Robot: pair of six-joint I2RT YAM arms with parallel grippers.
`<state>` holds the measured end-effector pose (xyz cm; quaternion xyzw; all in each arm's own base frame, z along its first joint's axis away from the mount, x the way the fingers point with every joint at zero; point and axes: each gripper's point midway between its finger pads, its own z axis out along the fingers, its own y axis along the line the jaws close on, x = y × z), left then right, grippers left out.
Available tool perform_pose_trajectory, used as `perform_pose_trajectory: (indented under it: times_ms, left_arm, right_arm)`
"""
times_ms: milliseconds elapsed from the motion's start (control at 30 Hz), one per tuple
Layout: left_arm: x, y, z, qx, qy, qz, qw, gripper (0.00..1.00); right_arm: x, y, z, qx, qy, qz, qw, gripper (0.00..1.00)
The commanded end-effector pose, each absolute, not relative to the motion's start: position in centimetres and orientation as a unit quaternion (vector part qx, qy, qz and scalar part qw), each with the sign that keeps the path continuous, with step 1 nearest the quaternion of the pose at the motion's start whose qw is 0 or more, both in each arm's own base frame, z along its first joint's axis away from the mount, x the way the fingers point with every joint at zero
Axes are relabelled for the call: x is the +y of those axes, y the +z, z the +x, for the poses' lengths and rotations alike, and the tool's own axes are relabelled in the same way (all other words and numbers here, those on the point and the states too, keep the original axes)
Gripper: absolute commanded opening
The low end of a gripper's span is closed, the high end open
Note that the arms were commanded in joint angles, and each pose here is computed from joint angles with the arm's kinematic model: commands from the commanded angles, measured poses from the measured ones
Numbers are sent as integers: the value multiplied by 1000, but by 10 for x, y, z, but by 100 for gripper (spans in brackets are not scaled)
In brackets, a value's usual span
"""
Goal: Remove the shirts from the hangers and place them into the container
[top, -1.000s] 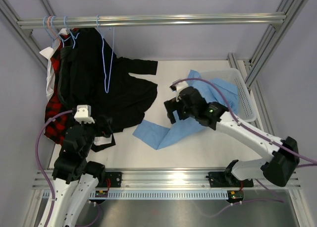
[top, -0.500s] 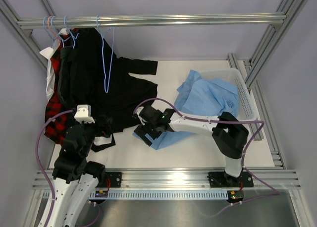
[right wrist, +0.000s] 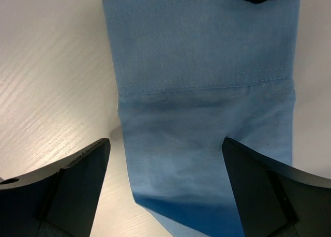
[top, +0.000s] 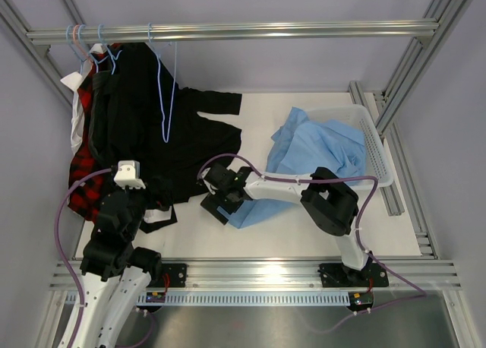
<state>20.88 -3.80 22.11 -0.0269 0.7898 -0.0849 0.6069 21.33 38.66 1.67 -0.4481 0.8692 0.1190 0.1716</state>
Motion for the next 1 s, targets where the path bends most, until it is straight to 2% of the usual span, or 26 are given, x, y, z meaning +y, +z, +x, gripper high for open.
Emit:
perform_pose_trajectory:
  times_ms: [0,167,300,333,400,433,533,667,767,800,900,967]
  left_arm:
    - [-38,233,214,772,-90,-35,629,99]
    - [-38,233,214,772,-90,-35,628,99]
    - [-38,234,215,772,-90,-35,628,99]
    - [-38,233,215,773,-89,-35,628,99]
    - [-38,233,215,773,-89,-35,627,99]
    - [-38,234,215,772,-90,-35,628,99]
    - [-38,233,215,773,-89,-35,627,99]
    - [-39,233,215,773,-90,-35,627,99]
    - [-38,233,215,773,-90,-36,627,99]
    - [-38,234,215,772,-90,-35,628,99]
    - [-38,233,215,772,-90,-35,628,99]
    - [-39,233,215,772,-91,-34,628,99]
  right_arm:
    - [392,14,216,864,110,-462,168,100]
    - [385,2,220,869,81,-462,159,96]
    - [379,-5,222,870,63,-464,154,84]
    - [376,-7,222,871,57,-464,152,78]
    - [371,-9,224,872,44,-463,154,73]
    - [367,-11,224,873,38,-462,151,67]
    - [358,-16,223,874,22,-463,148,59]
    - [348,-18,224,876,6,-459,148,43]
    - [342,-12,227,878,-1,-452,156,29]
    - [340,-5,229,879,0,-447,168,18]
    - [335,23,241,880,6,-427,208,0]
    - [324,36,248,883,0,-412,225,0]
